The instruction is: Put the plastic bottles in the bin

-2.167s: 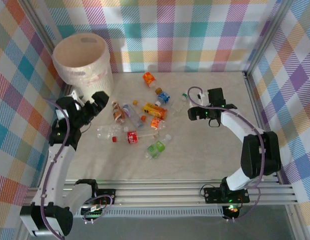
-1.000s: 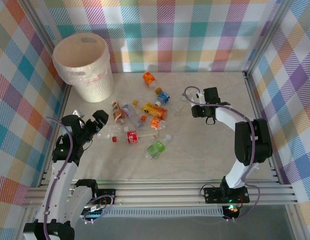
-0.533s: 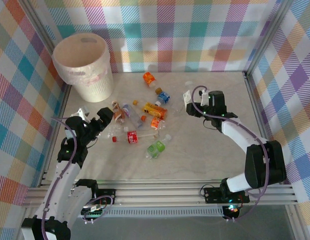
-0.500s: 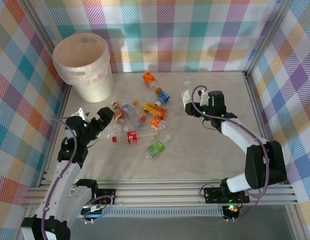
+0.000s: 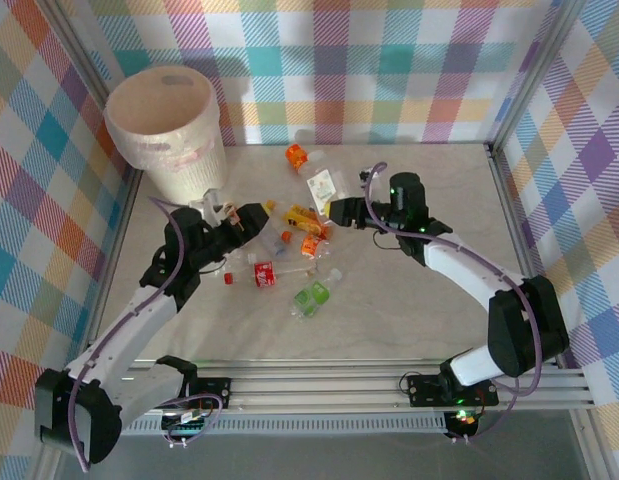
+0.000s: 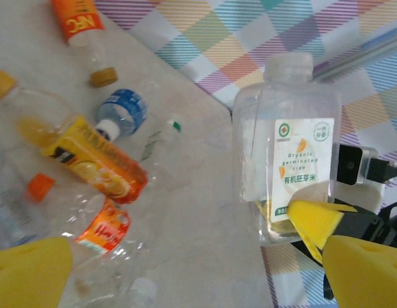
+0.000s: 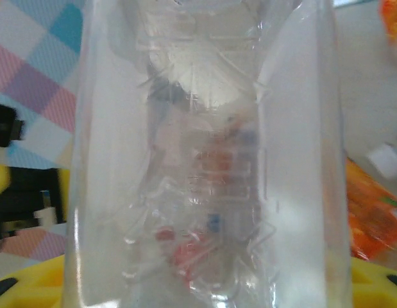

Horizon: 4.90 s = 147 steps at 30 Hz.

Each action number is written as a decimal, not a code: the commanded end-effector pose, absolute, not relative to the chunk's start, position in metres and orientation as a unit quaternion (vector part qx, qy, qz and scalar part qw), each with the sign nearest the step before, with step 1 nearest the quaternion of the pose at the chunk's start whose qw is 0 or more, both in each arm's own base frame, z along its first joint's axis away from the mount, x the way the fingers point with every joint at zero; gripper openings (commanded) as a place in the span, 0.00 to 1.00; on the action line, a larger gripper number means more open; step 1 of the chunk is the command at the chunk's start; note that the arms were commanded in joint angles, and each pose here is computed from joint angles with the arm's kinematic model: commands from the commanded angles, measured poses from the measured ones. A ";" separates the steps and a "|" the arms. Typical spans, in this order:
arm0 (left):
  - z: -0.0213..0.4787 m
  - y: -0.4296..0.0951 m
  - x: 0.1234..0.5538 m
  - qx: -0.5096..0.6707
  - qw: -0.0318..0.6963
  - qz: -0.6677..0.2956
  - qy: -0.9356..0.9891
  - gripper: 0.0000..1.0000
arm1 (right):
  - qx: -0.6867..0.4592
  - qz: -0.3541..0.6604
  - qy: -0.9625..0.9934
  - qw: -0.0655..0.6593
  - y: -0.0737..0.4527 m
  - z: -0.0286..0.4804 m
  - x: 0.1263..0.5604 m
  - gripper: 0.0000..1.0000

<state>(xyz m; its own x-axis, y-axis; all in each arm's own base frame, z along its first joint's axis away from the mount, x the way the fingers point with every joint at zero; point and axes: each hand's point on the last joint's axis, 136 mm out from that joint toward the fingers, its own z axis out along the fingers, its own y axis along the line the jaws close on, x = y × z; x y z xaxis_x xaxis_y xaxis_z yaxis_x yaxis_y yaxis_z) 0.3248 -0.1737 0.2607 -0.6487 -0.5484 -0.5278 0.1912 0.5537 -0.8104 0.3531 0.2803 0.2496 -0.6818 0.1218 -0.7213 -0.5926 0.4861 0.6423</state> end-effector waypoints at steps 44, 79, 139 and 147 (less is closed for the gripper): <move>0.370 -0.244 0.347 0.032 0.396 -0.653 0.645 0.51 | -0.283 0.637 0.657 0.285 0.349 0.344 0.287 0.57; 0.444 -0.021 0.436 -0.188 0.647 -0.025 0.738 0.48 | -0.110 0.348 0.797 0.481 0.228 0.313 0.329 1.00; 0.332 0.109 0.675 -0.471 0.541 -0.310 0.624 0.84 | -0.009 0.318 0.818 0.479 0.183 0.289 0.342 1.00; 0.391 0.087 0.652 -0.410 0.570 -0.327 0.633 0.97 | -0.010 0.321 0.818 0.477 0.185 0.288 0.344 1.00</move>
